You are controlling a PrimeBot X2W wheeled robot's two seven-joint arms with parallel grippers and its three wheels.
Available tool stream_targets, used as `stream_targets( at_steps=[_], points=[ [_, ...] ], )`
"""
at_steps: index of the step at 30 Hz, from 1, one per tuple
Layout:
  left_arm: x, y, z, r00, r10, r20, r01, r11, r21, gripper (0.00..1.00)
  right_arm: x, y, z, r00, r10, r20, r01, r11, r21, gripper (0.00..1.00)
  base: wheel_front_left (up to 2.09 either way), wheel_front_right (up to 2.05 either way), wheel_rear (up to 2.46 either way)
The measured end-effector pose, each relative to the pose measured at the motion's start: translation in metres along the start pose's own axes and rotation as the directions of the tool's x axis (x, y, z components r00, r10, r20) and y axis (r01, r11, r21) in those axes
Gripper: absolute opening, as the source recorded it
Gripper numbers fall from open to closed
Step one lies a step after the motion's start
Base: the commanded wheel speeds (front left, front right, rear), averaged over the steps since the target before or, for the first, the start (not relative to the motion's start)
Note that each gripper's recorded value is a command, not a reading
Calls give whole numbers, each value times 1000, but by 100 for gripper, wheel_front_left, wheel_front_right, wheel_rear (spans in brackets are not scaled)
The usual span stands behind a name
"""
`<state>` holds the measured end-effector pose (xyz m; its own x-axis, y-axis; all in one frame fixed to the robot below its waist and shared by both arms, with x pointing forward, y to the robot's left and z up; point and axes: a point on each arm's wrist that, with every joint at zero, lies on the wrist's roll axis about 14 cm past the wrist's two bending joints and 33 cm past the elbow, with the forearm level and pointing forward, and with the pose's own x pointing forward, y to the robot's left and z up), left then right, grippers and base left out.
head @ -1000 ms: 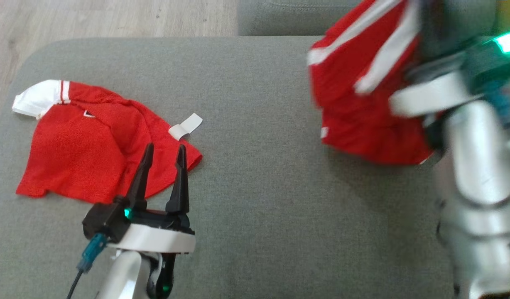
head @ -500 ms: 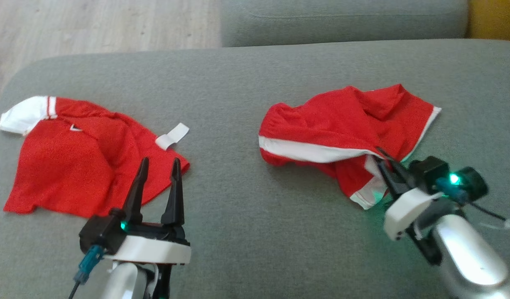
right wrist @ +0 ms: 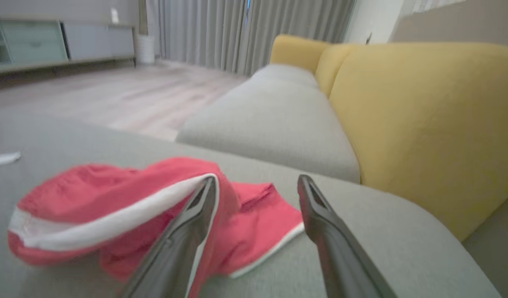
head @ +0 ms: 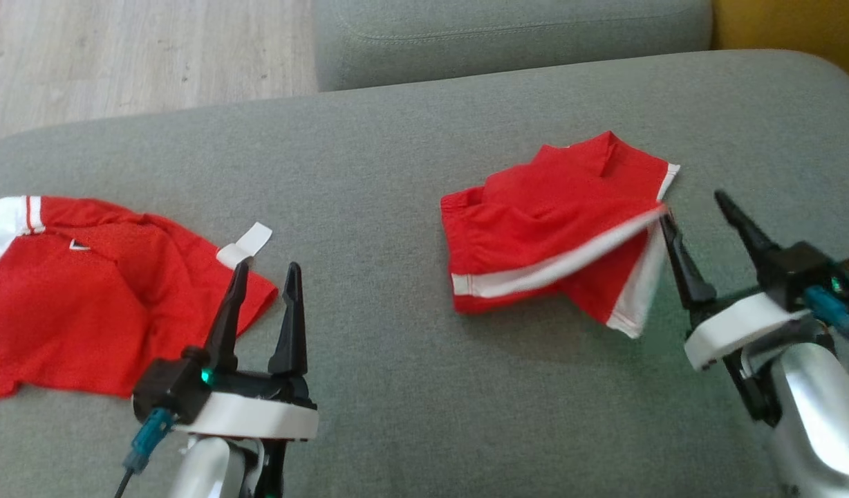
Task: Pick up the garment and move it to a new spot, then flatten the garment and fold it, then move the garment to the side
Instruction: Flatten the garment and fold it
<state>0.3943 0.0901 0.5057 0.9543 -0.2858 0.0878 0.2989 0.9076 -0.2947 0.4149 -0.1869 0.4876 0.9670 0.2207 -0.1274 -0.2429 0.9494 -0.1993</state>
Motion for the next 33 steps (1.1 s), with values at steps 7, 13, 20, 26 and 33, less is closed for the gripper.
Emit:
stream_targets(
  at_steps=[7,13,20,26,33],
  points=[
    [1,-5,1,1000,-14,4,14,1000,1,100,-15,18,22,977,-127,170,76,958,276,100,0,0,0],
    [2,-9,-4,1000,-29,-10,29,1000,-3,100,-37,46,-22,993,-107,44,85,931,356,100,0,0,0],
    [7,-17,-13,998,-54,-35,54,998,-11,100,-39,40,-16,988,-143,64,109,922,372,100,0,0,0],
    [15,-45,-24,986,-148,-69,148,989,-13,100,-43,19,-20,978,-203,51,171,915,366,100,0,0,0],
    [23,-99,-75,909,-330,-256,329,943,-46,100,-39,7,-22,971,-234,45,202,910,361,100,0,0,0]
  ],
)
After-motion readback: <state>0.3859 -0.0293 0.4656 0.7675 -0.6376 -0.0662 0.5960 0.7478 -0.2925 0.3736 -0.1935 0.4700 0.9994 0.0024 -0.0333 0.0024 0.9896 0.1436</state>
